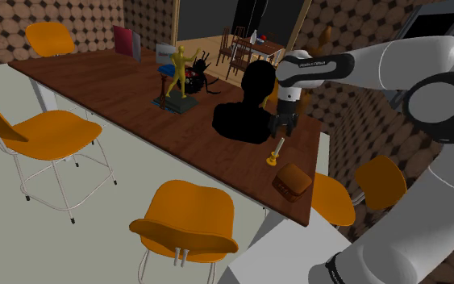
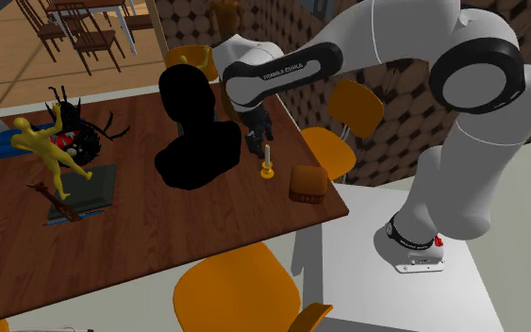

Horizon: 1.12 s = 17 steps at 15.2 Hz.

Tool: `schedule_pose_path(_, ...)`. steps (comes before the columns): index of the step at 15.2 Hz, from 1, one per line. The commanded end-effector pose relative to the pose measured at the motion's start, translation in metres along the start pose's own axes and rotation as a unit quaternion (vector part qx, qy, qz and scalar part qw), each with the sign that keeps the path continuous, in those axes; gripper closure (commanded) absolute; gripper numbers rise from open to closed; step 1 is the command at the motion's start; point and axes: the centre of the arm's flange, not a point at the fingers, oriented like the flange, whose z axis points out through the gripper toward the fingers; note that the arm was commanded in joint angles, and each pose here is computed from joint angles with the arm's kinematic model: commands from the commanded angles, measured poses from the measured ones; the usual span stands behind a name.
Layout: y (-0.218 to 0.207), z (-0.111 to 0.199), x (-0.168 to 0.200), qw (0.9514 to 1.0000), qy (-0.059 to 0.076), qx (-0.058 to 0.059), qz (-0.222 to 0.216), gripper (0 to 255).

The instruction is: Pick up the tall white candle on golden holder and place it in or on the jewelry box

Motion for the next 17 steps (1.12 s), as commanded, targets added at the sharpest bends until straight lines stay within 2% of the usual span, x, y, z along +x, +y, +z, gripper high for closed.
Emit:
schedule_pose_path(1,0.010,0.014,0.023,0.9998,-0.017,-0.005,0.000,0)
schedule_pose_path(4,0.029,0.035,0.058,0.9990,-0.043,-0.013,0.001,0)
schedule_pose_path(12,0.030,0.075,0.056,0.9990,-0.044,-0.014,0.001,0)
schedule_pose_path(17,0.030,0.075,0.056,0.9990,-0.044,-0.014,0.001,0)
